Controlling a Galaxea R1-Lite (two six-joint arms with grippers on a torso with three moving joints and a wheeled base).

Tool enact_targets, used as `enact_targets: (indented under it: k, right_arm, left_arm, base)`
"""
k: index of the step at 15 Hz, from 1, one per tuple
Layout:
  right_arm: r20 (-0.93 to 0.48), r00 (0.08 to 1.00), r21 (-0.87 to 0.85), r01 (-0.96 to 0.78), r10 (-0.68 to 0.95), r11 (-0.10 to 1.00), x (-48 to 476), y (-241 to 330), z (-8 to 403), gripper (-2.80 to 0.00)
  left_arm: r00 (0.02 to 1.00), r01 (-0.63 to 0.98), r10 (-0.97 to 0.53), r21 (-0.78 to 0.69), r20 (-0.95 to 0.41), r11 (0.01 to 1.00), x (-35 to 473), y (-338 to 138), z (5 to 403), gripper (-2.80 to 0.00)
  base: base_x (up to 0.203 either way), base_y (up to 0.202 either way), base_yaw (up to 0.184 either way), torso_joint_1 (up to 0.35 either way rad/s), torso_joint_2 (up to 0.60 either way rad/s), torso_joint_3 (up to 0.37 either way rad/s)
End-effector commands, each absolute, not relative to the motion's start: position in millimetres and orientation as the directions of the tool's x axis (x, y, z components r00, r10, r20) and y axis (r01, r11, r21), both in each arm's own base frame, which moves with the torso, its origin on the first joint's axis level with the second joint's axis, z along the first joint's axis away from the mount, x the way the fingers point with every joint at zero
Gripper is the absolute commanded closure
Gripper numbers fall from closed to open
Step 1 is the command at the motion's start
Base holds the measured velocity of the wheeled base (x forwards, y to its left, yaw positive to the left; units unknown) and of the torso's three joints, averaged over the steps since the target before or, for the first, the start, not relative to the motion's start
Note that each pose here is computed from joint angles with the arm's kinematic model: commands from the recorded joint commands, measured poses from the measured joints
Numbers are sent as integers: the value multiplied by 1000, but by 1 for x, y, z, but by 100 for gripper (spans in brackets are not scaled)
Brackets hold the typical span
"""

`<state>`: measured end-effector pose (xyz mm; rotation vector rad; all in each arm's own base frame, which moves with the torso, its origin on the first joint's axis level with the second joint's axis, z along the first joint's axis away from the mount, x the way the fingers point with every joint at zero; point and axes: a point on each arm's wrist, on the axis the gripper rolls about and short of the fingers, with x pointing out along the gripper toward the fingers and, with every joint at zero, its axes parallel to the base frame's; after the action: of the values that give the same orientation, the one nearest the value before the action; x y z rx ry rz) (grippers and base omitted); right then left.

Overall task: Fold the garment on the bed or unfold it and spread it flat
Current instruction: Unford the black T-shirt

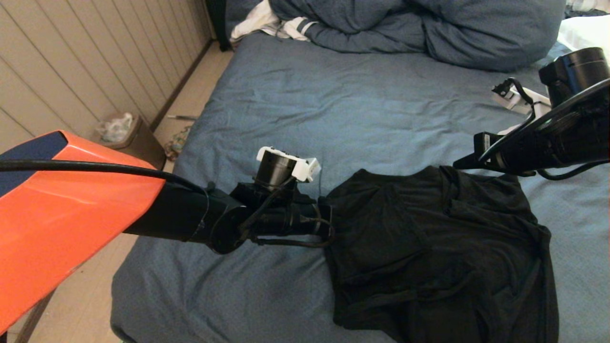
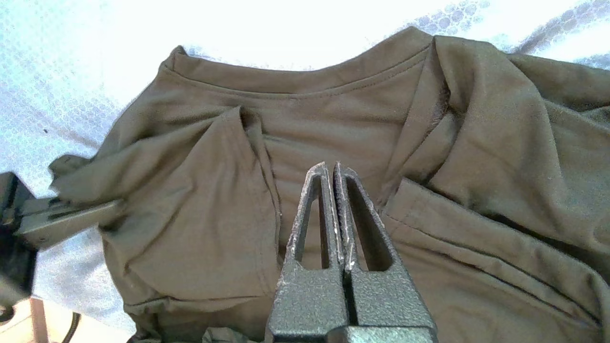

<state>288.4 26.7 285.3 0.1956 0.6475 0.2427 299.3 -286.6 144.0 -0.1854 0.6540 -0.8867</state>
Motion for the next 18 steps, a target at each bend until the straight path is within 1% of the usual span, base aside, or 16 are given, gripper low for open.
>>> enact_targets:
  k: [1,4,6,8,12,15,18]
  right_arm:
    - [-575,767,256,-162,285,953,289,27,284,0]
    - [-573,768,255,-164,286,953,289,27,284,0]
    - [-574,768,255,-162,284,953,290,27,284,0]
    - [-577,766,255,-161,284,953,291,27,283,0]
    - [-563,771,259,-178,298,950,295,29,282,0]
    - [-571,764,259,-181,302,949,299,31,278,0]
    - [-578,758,260,-178,301,949,303,32,275,0]
  left_arm:
    - [455,669,-781,-414,-428,617,297,-285,154,0]
    - [461,666,-783,-421,-417,616,303,-287,154,0]
    - [491,658,-779,-419,-391,625,312,-281,160,0]
    - [561,632,-757,-417,-337,654,333,-263,173,0]
    - [683,553,-676,-409,-275,726,373,-214,192,0]
    - [746,504,-620,-401,-245,765,393,-183,203,0]
    - [777,468,-581,-395,-243,791,408,-161,206,0]
  base:
    - [0,0,0,0,0,0]
    - [0,0,0,0,0,0]
    - [0,0,0,0,0,0]
    - [0,0,0,0,0,0]
    - [0,0,0,0,0,0]
    - [0,0,0,0,0,0]
    - [0,0,0,0,0,0]
